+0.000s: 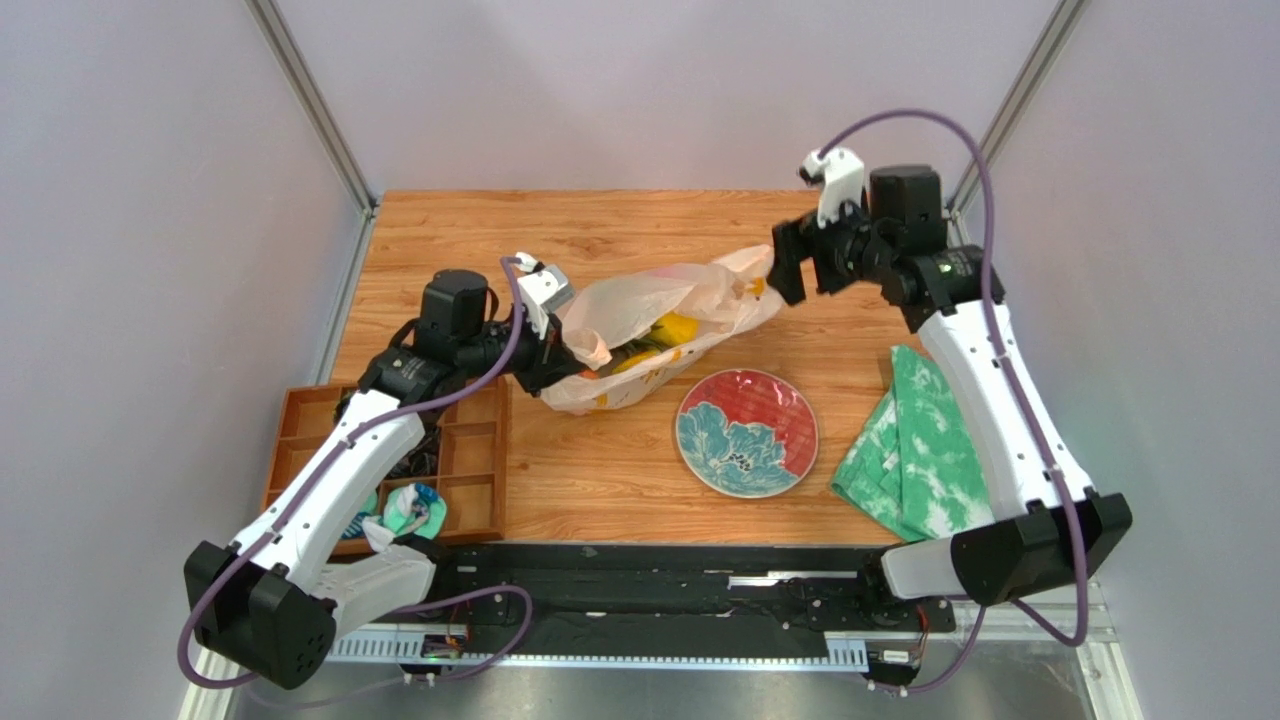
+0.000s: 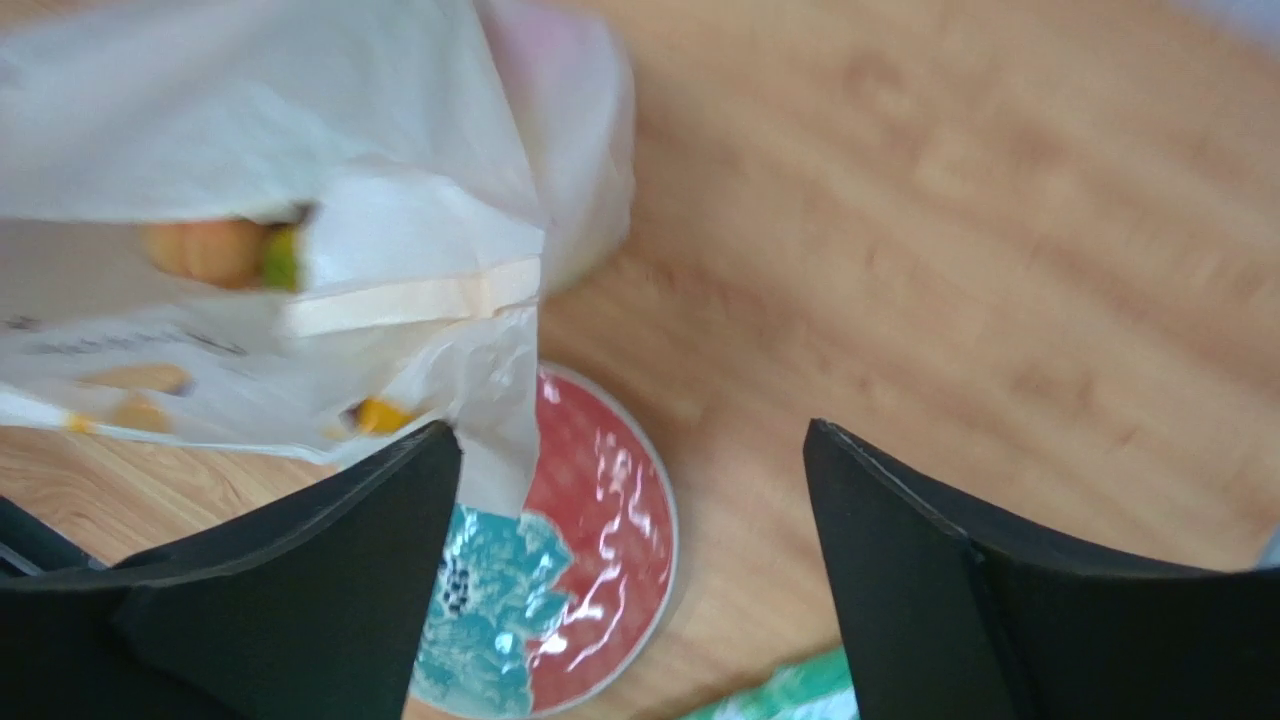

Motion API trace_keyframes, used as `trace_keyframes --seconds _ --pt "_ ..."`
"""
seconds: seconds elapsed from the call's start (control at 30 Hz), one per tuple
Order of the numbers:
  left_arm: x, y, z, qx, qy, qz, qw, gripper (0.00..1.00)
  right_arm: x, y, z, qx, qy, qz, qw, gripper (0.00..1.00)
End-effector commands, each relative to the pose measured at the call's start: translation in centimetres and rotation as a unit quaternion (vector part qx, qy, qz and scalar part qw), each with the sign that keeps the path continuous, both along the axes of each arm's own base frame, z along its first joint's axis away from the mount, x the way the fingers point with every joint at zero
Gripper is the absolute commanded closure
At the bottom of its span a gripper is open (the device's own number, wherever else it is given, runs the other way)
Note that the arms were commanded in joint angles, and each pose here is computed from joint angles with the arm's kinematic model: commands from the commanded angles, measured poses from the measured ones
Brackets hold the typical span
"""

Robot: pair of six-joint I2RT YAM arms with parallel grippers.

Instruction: Take the fake fruits out of the plastic bag

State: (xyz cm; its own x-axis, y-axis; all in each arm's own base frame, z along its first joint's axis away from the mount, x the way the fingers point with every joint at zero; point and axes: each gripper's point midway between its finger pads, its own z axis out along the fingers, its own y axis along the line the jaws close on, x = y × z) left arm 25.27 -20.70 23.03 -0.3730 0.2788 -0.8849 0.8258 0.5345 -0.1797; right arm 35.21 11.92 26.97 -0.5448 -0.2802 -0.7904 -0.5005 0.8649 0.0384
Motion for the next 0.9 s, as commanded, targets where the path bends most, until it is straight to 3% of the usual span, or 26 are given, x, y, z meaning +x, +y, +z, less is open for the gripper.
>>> trace_keyframes --seconds 0.0,0.1,0.23,0.27,0.3,0.53,0.7,0.87 --pt "0.7 0.1 1.7 -0.027 -0.024 0.027 0.999 1.00 -2.5 6.9 11.5 0.040 -0.146 0.169 0.974 0.18" --pt "0.9 0.7 1.6 -0.026 -0.025 0.054 0.998 1.00 -3.7 11.8 8.4 0.012 -0.122 0.262 0.957 0.39" --pt "0.9 1.5 1.4 -0.031 -0.012 0.095 0.995 1.00 -3.1 15.9 3.2 0.024 -0.050 0.308 0.950 0.63" --pt "0.9 1.8 1.5 -0.033 -0.012 0.104 0.994 1.00 -3.4 16.9 2.2 0.024 -0.035 0.322 0.946 0.78" --pt "1.0 1.9 1.5 -0.033 -0.012 0.107 0.994 1.00 -3.4 17.5 1.4 0.021 -0.026 0.333 0.942 0.83" --pt "0.6 2.4 0.9 -0.052 0.004 0.129 0.990 1.00 -0.7 20.0 -8.4 -0.070 0.032 0.312 0.947 0.95" --pt "0.4 3.1 0.4 -0.051 0.011 0.143 0.988 1.00 -9.4 18.5 -13.4 -0.136 0.141 0.373 0.907 0.96" --pt "0.0 2.9 -0.4 -0.051 0.023 0.137 0.989 1.00 -11.5 15.3 -14.8 -0.151 0.169 0.359 0.905 0.97"
